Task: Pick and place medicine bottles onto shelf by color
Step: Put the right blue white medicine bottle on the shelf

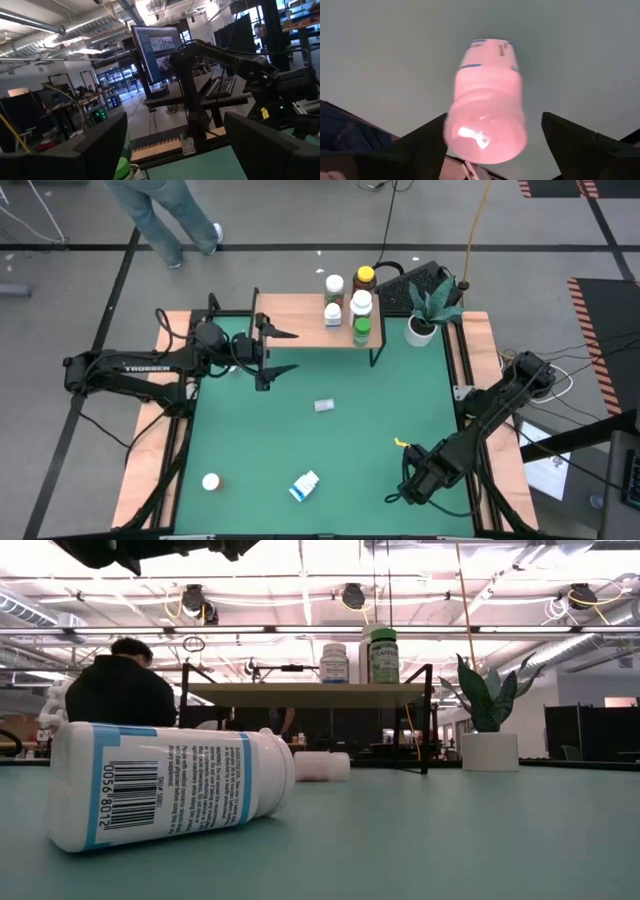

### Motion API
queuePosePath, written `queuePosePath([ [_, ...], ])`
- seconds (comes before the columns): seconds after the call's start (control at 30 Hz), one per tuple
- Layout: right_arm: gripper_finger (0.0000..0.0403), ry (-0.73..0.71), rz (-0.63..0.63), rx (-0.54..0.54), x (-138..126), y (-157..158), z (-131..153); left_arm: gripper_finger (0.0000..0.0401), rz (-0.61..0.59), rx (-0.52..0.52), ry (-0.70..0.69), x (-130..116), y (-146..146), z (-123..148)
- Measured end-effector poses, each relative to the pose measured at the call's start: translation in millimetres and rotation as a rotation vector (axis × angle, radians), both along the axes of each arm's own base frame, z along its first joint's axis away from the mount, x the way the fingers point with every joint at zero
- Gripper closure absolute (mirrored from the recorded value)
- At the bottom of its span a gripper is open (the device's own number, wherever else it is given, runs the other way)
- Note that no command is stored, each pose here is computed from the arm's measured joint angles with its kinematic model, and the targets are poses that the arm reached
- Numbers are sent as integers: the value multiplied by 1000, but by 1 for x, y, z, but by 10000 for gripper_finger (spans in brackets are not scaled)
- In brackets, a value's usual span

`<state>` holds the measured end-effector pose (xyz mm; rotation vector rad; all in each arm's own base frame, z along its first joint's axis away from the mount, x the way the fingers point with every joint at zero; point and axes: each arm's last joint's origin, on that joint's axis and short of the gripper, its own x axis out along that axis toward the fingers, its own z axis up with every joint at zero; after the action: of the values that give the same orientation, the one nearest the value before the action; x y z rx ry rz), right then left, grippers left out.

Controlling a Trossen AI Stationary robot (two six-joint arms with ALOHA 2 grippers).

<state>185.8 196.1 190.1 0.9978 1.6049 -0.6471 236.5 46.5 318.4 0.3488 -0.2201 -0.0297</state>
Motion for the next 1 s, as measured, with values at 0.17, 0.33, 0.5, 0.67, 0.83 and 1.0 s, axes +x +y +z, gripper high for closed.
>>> queuePosePath([
  [0.17,139,-11,-5,6,-3,-8,5,66,0,-2,12,0,0,-1],
  [0.33,203,-117,4,-51,4,-20,12,66,1,-11,20,0,0,-2],
  [0.5,242,-169,42,-43,15,-29,13,66,-2,-37,43,1,0,-4],
  [0.67,239,-187,96,-9,23,-35,15,66,-12,-74,65,1,0,-6],
  [0.83,230,-361,213,-36,50,-52,32,66,-238,-106,187,5,-5,-13],
  [1.0,235,-585,372,-91,82,-74,64,66,-327,-173,310,18,-11,-14],
])
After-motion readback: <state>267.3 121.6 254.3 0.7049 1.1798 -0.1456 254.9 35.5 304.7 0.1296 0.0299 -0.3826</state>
